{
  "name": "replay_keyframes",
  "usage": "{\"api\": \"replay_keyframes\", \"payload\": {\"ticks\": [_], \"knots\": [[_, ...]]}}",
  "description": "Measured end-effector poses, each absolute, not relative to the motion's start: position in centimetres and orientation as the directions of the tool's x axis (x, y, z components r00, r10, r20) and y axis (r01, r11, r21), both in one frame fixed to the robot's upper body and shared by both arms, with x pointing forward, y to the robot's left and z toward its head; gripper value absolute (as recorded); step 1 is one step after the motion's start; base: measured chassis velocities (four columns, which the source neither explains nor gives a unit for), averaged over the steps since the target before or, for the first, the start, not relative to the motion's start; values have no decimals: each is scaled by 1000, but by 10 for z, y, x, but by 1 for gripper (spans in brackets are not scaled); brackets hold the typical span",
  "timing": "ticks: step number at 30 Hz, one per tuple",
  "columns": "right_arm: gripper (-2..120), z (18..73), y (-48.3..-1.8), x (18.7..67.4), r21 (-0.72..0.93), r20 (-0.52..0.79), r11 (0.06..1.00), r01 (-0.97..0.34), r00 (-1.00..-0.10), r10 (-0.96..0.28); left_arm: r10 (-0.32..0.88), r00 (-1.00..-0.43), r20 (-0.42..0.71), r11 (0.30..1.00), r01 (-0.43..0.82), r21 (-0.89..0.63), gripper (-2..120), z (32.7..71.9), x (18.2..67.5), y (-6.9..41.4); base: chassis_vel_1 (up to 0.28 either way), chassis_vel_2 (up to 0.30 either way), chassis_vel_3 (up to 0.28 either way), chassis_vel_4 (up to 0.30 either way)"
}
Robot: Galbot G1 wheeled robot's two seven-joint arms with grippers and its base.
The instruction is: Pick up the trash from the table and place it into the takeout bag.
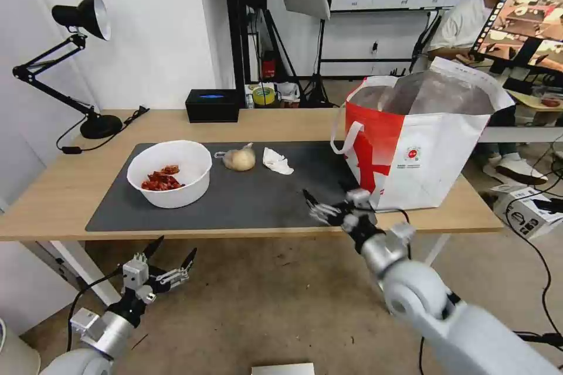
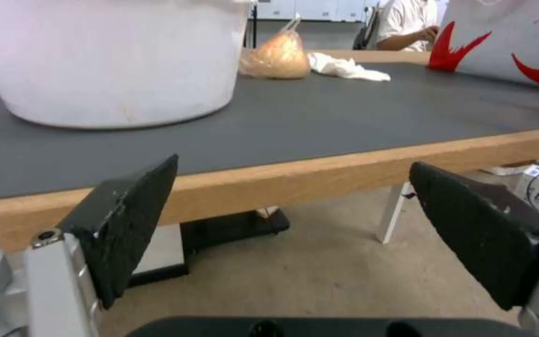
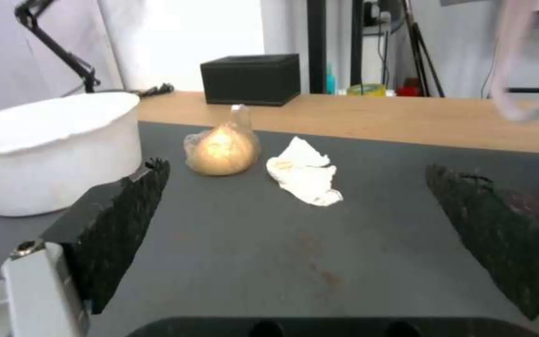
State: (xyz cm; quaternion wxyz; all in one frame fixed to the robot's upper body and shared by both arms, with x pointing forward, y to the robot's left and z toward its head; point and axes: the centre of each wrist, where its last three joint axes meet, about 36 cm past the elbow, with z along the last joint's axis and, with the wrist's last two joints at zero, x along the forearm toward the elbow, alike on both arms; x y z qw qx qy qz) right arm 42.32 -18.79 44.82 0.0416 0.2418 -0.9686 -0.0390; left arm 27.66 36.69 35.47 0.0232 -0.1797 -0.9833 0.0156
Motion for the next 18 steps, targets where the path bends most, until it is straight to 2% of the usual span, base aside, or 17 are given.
{"api": "replay_keyframes", "payload": {"ticks": [5, 12, 18], "knots": [[100, 453, -175, 448, 90, 101, 877, -471, -872, -479, 356, -934, 46, 934, 354, -40, 100, 353, 275, 367, 0, 0, 0, 0], [100, 482, -161, 515, 89, 143, 889, -450, -877, -458, 358, -932, 45, 933, 356, -45, 100, 354, 278, 363, 0, 0, 0, 0], [100, 477, -146, 554, 109, 188, 897, -428, -877, -442, 350, -936, 46, 936, 348, -47, 100, 354, 278, 361, 0, 0, 0, 0]]}}
